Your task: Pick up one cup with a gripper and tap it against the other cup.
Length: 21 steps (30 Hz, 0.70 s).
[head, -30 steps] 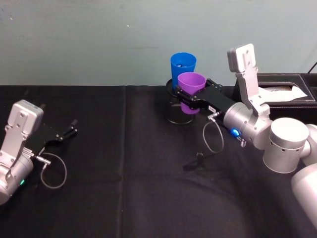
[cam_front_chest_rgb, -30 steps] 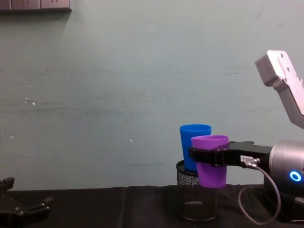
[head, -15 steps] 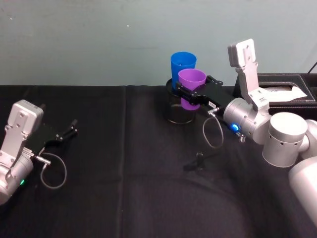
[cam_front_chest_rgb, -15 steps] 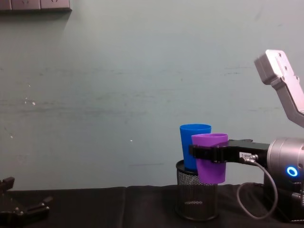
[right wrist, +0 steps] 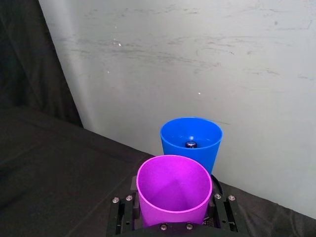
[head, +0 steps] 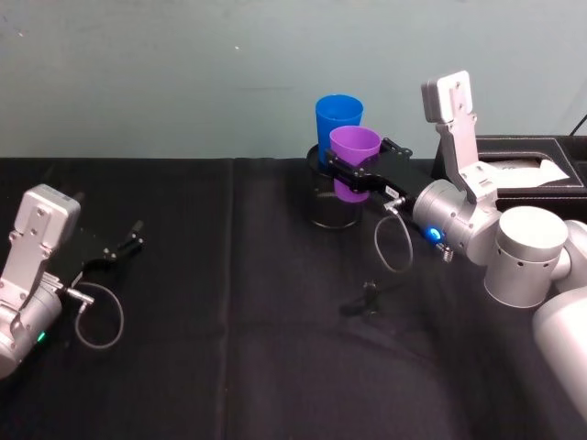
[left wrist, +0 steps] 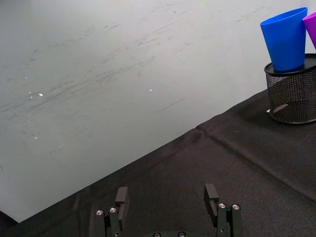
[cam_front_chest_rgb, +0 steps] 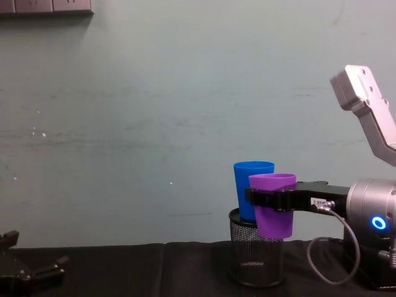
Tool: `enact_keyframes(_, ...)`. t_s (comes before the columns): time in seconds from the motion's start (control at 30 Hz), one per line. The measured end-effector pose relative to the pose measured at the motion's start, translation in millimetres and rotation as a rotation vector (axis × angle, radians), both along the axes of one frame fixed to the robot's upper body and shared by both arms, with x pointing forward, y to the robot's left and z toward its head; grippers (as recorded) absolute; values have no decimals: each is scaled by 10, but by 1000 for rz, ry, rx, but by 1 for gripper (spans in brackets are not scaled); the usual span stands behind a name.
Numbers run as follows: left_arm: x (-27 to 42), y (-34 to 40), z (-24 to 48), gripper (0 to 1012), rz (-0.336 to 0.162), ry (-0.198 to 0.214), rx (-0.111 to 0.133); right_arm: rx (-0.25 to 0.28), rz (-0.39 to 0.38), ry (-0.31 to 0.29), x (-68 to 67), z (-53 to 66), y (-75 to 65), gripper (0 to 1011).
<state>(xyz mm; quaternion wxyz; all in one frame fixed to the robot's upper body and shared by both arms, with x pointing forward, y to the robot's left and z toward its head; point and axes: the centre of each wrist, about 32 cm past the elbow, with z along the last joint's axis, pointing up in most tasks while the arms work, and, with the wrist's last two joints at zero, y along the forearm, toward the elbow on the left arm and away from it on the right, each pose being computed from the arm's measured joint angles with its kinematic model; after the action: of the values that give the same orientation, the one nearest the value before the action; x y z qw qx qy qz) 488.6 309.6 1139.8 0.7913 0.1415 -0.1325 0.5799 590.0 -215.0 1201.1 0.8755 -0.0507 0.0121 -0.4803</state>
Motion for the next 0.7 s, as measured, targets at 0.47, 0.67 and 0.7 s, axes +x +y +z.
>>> enact_keyframes(0.47, 0, 0, 0, 1000, 0, 0, 0, 0, 1, 0, -1, 0, 0, 731)
enact_keyframes(0.67, 0, 0, 0, 1000, 0, 0, 0, 0, 1, 0, -1, 0, 0, 731)
enact_keyframes(0.7, 0, 0, 0, 1000, 0, 0, 0, 0, 1, 0, -1, 0, 0, 731)
